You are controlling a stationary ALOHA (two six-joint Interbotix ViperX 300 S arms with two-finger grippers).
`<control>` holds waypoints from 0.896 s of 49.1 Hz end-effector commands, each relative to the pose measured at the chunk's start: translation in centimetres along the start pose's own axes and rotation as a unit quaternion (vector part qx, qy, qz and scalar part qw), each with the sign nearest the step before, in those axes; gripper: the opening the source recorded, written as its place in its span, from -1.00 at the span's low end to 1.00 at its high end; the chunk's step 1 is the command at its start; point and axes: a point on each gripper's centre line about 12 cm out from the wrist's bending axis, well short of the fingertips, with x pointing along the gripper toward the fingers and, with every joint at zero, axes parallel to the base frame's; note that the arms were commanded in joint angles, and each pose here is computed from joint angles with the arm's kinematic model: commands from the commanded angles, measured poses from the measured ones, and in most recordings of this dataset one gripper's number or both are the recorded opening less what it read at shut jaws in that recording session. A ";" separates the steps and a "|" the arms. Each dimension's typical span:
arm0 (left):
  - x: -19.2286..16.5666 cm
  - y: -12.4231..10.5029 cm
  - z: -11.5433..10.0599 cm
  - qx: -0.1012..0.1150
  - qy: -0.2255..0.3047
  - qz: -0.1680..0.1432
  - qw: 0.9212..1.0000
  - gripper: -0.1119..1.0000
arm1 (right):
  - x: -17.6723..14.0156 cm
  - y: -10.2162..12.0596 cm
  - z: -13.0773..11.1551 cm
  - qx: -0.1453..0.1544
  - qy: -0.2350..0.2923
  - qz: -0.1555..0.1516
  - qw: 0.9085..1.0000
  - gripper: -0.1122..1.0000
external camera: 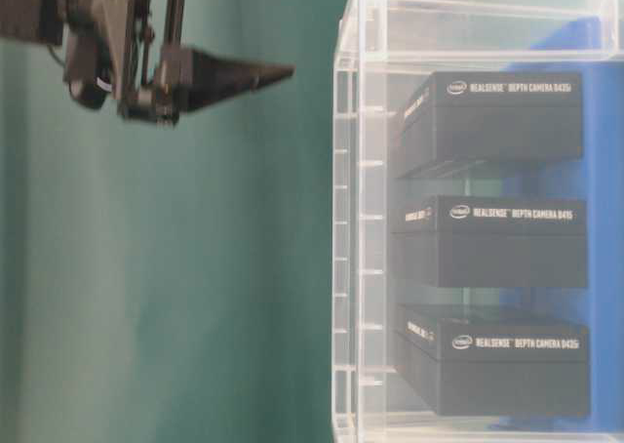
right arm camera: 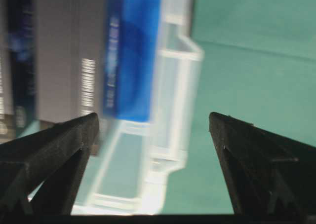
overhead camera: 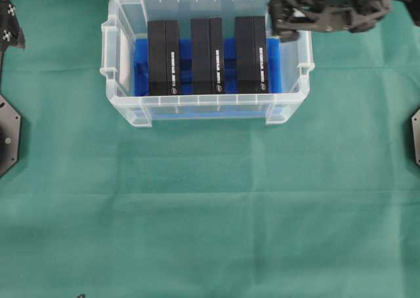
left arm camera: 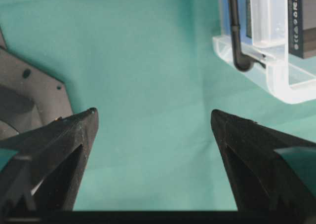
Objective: Take out the box from the case.
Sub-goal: 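Move the open right gripper over the middle black box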
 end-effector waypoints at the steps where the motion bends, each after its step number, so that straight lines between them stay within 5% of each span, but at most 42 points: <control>1: -0.3 -0.2 0.3 -0.001 -0.006 -0.005 1.000 0.91 | -1.3 1.5 0.1 -0.004 -0.007 0.026 1.000 0.91; 44: -0.5 -0.2 0.3 -0.001 -0.008 -0.007 1.000 0.91 | 0.8 10.9 -0.9 -0.031 0.002 0.062 0.998 0.91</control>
